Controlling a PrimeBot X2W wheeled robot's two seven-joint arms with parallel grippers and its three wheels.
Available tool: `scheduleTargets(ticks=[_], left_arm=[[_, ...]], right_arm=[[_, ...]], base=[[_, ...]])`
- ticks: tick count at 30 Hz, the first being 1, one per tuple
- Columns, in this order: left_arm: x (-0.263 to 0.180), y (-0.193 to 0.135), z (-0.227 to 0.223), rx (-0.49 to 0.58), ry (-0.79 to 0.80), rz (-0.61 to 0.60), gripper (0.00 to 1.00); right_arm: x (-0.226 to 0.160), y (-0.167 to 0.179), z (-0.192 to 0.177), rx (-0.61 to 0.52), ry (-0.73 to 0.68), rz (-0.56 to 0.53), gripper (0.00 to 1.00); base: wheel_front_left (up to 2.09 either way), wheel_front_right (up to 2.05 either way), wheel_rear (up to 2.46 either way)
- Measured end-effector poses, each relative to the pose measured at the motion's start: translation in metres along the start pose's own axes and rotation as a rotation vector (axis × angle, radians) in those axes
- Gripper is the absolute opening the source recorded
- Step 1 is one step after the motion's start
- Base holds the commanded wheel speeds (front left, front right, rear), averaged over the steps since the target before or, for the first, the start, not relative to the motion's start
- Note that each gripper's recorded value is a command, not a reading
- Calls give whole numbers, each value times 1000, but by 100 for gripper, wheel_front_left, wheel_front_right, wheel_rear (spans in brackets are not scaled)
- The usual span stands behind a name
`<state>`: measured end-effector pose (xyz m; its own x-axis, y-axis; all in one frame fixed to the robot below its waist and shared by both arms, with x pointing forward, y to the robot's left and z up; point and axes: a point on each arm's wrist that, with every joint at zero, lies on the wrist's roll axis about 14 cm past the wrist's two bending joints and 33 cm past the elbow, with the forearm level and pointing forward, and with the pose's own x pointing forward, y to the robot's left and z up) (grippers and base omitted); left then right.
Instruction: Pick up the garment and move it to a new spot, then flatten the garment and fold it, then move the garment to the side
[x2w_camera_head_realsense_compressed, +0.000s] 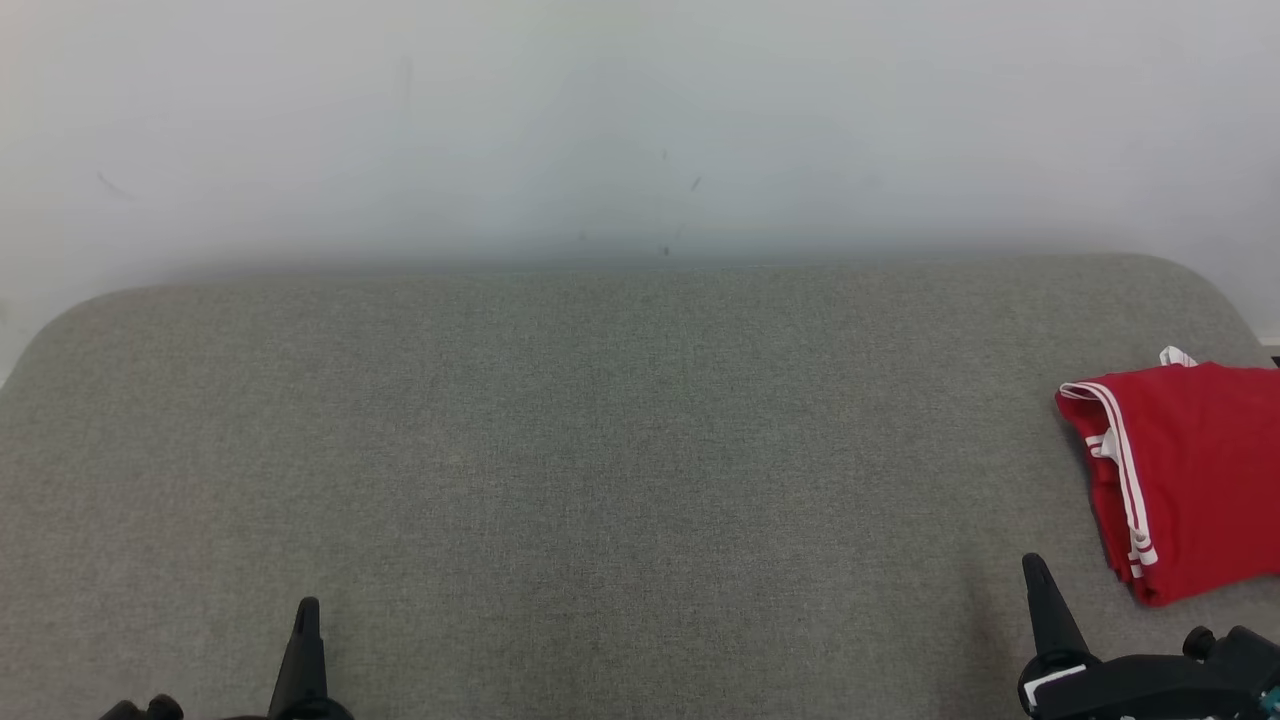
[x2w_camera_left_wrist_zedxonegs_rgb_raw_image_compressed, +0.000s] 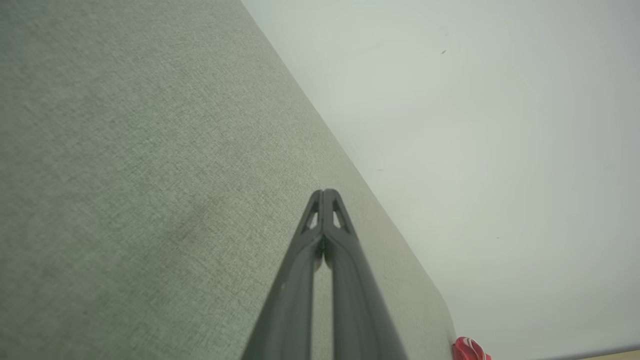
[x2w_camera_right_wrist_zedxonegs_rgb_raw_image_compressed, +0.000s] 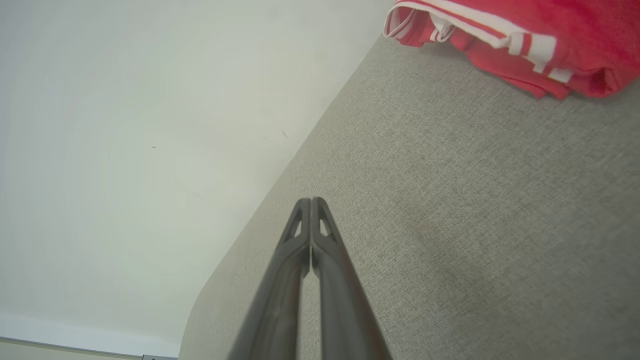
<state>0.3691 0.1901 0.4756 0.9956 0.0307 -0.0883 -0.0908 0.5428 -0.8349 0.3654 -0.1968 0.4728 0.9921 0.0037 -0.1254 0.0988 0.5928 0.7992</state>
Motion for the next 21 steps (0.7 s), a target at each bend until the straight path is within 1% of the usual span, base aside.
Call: scheduleTargets(ticks=[21], left_arm=[[12,-12,2,-201,18,-26,0]], right_arm=[[5,3,14,225,-38,19,0]], base=[[0,0,0]])
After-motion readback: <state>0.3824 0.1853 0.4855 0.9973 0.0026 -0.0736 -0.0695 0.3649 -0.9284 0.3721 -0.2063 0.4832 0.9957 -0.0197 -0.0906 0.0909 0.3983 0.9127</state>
